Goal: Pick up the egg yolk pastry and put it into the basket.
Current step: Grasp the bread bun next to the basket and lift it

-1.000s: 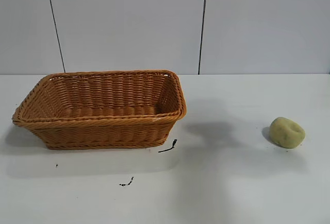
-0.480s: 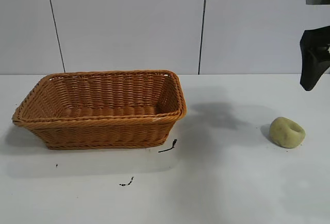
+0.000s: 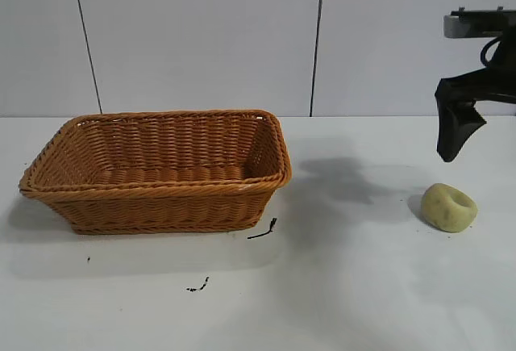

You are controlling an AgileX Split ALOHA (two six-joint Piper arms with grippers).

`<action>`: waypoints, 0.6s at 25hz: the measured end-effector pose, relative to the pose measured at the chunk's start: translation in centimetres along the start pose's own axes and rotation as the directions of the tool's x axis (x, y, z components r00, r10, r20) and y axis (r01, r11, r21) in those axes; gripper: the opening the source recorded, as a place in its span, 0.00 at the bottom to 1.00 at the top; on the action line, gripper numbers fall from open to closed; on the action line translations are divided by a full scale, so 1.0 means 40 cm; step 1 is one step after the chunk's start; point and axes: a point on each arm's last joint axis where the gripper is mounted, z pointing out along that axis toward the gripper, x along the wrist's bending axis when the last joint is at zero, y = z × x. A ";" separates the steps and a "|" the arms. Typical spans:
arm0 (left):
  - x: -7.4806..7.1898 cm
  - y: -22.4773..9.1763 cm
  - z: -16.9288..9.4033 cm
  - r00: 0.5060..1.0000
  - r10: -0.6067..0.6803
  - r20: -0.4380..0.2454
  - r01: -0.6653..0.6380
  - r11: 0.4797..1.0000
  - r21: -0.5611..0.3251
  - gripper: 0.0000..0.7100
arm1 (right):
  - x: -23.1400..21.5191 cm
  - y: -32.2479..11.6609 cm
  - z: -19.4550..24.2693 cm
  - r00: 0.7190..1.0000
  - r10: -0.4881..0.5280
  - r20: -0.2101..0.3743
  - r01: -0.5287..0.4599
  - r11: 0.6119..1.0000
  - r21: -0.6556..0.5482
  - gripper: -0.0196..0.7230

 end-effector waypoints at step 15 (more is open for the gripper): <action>0.000 0.000 0.000 1.000 0.000 0.000 0.000 1.000 0.000 0.98 | 0.002 0.009 0.177 1.000 0.021 -0.015 -0.020 0.999 0.025 0.95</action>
